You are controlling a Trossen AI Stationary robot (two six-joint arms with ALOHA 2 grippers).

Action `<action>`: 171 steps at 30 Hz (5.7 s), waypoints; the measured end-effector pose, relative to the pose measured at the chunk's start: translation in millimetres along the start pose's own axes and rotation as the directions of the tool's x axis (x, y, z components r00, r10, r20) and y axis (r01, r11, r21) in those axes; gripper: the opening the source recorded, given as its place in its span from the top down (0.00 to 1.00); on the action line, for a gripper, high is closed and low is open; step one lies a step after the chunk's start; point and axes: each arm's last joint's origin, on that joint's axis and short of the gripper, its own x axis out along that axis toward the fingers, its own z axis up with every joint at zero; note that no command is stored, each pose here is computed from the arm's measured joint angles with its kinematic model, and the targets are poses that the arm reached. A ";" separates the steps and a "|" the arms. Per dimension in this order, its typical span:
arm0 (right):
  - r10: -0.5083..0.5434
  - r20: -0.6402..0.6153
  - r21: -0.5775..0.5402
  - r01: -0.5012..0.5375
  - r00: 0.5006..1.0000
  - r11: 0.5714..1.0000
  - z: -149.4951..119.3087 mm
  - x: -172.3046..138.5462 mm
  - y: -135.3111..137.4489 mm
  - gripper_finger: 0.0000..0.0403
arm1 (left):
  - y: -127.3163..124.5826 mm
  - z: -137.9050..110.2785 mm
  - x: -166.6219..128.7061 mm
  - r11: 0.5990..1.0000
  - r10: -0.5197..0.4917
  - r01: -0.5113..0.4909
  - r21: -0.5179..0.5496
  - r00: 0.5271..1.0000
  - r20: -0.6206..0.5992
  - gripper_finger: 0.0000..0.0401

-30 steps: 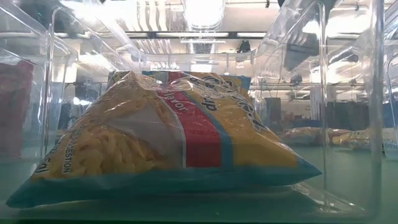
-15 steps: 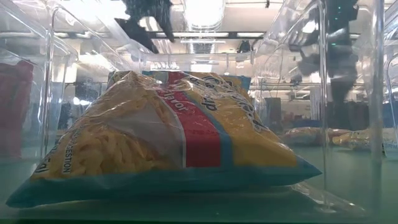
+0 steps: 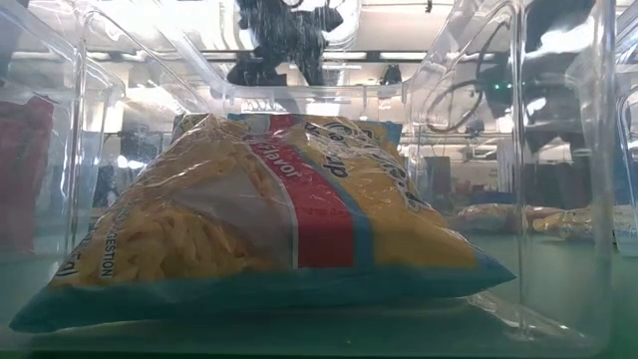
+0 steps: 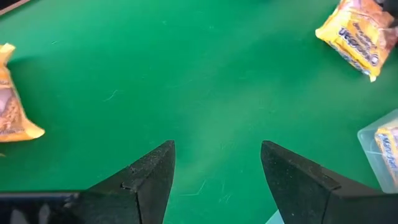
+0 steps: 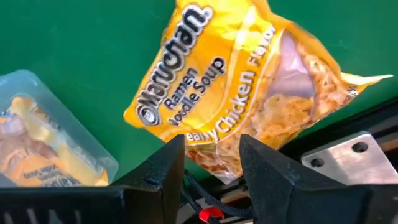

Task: Sort Maruchan noodles
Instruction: Put the yellow noodle pack into the right transparent bin

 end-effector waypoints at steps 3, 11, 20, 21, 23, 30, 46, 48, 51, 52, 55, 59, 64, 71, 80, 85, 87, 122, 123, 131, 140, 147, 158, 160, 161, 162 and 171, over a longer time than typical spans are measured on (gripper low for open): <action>-0.003 0.008 0.021 0.003 1.000 1.000 1.7 2.5 -0.6 0.66 | 2.7 3.6 0.0 1.000 -0.010 0.010 0.004 1.000 -0.006 0.45; -0.136 0.011 0.105 0.134 0.991 0.985 7.2 7.8 -4.7 0.70 | 12.0 10.2 -7.5 1.000 -0.003 0.003 0.022 1.000 0.009 0.46; -0.129 0.002 0.168 0.127 0.992 0.978 15.0 12.8 -4.3 0.69 | 16.9 10.1 -16.3 0.999 0.011 -0.011 0.044 1.000 0.008 0.46; -0.127 -0.003 0.173 0.125 0.992 0.977 15.5 13.4 -4.3 0.69 | 18.0 10.3 -18.0 0.999 0.018 -0.018 0.044 1.000 0.013 0.46; -0.112 -0.016 0.179 0.113 0.994 0.977 16.8 14.9 -4.0 0.70 | 20.1 9.7 -21.5 0.998 0.033 -0.034 0.051 0.999 0.015 0.46; -0.115 -0.029 0.199 0.119 0.993 0.973 26.0 23.3 0.7 0.70 | 26.6 11.5 -25.0 0.996 0.053 -0.053 0.077 0.999 0.007 0.46; -0.017 0.372 0.182 -0.055 0.928 0.982 73.3 22.6 14.0 0.71 | 44.4 20.8 -32.6 0.988 0.082 -0.084 0.130 0.996 0.014 0.46; 0.023 0.482 0.148 -0.108 0.876 0.983 84.0 17.9 17.6 0.71 | 45.7 21.8 -32.6 0.987 0.084 -0.086 0.134 0.996 0.015 0.46; 0.085 0.628 0.072 -0.166 0.774 0.983 99.5 9.9 23.5 0.71 | 47.2 22.9 -32.4 0.986 0.086 -0.088 0.140 0.996 0.018 0.46; 0.104 0.660 0.051 -0.182 0.744 0.982 102.6 6.0 25.4 0.72 | 47.5 23.3 -32.4 0.986 0.086 -0.088 0.143 0.996 0.019 0.46; 0.139 0.696 0.000 -0.195 0.704 0.981 107.8 -13.1 33.1 0.72 | 48.7 24.4 -31.9 0.985 0.086 -0.089 0.149 0.996 0.022 0.46; 0.144 0.618 -0.087 -0.115 0.773 0.990 101.7 -28.5 38.0 0.72 | 50.9 25.0 -25.7 0.984 0.075 -0.080 0.162 0.997 0.035 0.46; 0.079 0.539 -0.172 0.018 0.839 0.985 94.0 -36.6 38.0 0.72 | 54.2 20.0 0.1 0.990 -0.051 0.047 0.136 0.998 0.027 0.46; 0.051 0.497 -0.366 0.156 0.866 0.918 89.6 -20.8 31.6 0.72 | 61.0 4.1 48.2 0.953 -0.291 0.300 -0.048 0.947 0.137 0.46; 0.080 0.538 -0.419 0.184 0.839 0.889 93.5 1.9 25.7 0.72 | 73.5 -23.4 86.0 0.895 -0.295 0.340 -0.288 0.937 0.189 0.46; 0.086 0.553 -0.420 0.188 0.829 0.888 100.9 7.5 25.6 0.72 | 68.4 -28.9 103.6 0.883 -0.301 0.343 -0.319 0.937 0.175 0.46; 0.084 0.538 -0.419 0.180 0.839 0.890 105.0 13.1 24.9 0.72 | 65.9 -30.1 111.1 0.872 -0.314 0.358 -0.334 0.932 0.180 0.46; 0.142 0.524 -0.398 0.094 0.840 0.913 132.3 40.6 26.1 0.72 | 32.2 -2.5 182.7 0.868 -0.396 0.438 -0.235 0.895 0.206 0.46; 0.142 0.526 -0.398 0.095 0.839 0.912 132.5 40.5 26.2 0.72 | 31.5 -1.4 185.8 0.877 -0.384 0.422 -0.232 0.903 0.190 0.46; 0.145 0.529 -0.401 0.096 0.836 0.911 132.6 40.7 26.6 0.72 | 21.6 11.0 194.8 0.906 -0.362 0.385 -0.175 0.920 0.149 0.48; 0.142 0.535 -0.410 0.109 0.833 0.906 126.3 31.7 26.2 0.72 | 23.4 7.6 196.5 0.906 -0.377 0.393 -0.159 0.918 0.125 0.69; 0.145 0.574 -0.412 0.131 0.806 0.901 107.8 -5.4 25.0 0.72 | 22.9 7.7 195.4 0.905 -0.395 0.407 -0.122 0.912 0.111 0.79; 0.154 0.644 -0.348 0.108 0.750 0.931 58.6 -77.7 28.0 0.72 | 29.9 26.7 171.0 0.859 -0.479 0.439 0.264 0.871 0.107 0.80; 0.156 0.649 -0.340 0.100 0.745 0.935 52.6 -87.9 29.9 0.69 | 32.2 31.6 165.0 0.823 -0.513 0.460 0.334 0.854 0.087 0.80; 0.156 0.648 -0.337 0.097 0.745 0.937 49.8 -92.5 31.0 0.68 | 32.9 33.5 161.9 0.801 -0.532 0.474 0.366 0.844 0.072 0.80; 0.158 0.648 -0.332 0.090 0.745 0.939 47.5 -97.0 32.1 0.66 | 32.3 36.1 156.9 0.774 -0.555 0.490 0.401 0.830 0.059 0.80; 0.273 0.651 -0.397 0.012 0.709 0.918 38.2 -132.1 44.3 0.50 | 11.3 56.1 117.8 0.508 -0.721 0.618 0.600 0.686 -0.095 0.80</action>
